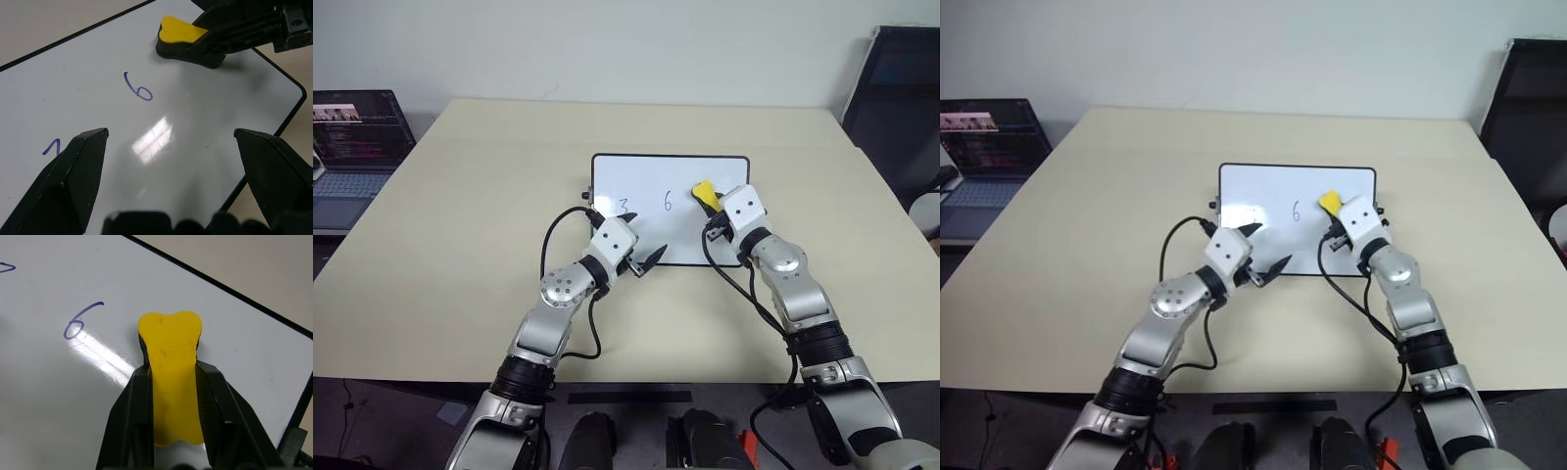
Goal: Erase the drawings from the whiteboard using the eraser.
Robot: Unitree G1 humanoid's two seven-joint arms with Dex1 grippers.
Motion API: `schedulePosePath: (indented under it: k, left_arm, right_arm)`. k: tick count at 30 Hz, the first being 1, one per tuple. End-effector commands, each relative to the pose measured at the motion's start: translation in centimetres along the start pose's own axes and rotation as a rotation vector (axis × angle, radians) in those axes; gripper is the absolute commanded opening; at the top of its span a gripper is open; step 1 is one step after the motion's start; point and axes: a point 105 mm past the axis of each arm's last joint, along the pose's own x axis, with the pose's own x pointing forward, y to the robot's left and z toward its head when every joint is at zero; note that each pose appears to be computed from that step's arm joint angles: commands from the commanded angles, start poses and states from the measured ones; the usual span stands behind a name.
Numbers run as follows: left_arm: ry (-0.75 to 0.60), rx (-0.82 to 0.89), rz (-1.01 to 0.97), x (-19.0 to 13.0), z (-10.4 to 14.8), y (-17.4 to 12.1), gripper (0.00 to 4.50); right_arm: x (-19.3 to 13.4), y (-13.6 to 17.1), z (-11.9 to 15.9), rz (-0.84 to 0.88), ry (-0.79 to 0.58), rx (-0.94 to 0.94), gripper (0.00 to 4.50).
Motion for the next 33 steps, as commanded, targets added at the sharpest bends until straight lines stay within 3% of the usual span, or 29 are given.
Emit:
schedulePosePath:
  k: [1,11,21,33]
  left_arm:
    - [-0.056,0.027,0.036,-0.4,1.7,0.7,4.5]
    - [-0.062,0.017,0.023,-0.1,1.7,0.2,4.5]
    - [-0.064,0.007,0.008,-0.2,1.4,-0.3,4.5]
    - [-0.056,0.005,-0.012,-0.3,1.3,-0.4,4.5]
  right_arm:
    - [-0.9,1.2,-1.5,0.046,0.077,-0.003,0.87]
    - [-2.9,0.5,-2.2,0.019,0.136,0.03,0.87]
    - [-5.1,-2.4,1.1,-0.086,-0.032,-0.049,0.87]
    - [-8.3,-1.5,-1.7,-0.14,-0.106,-0.249,0.87]
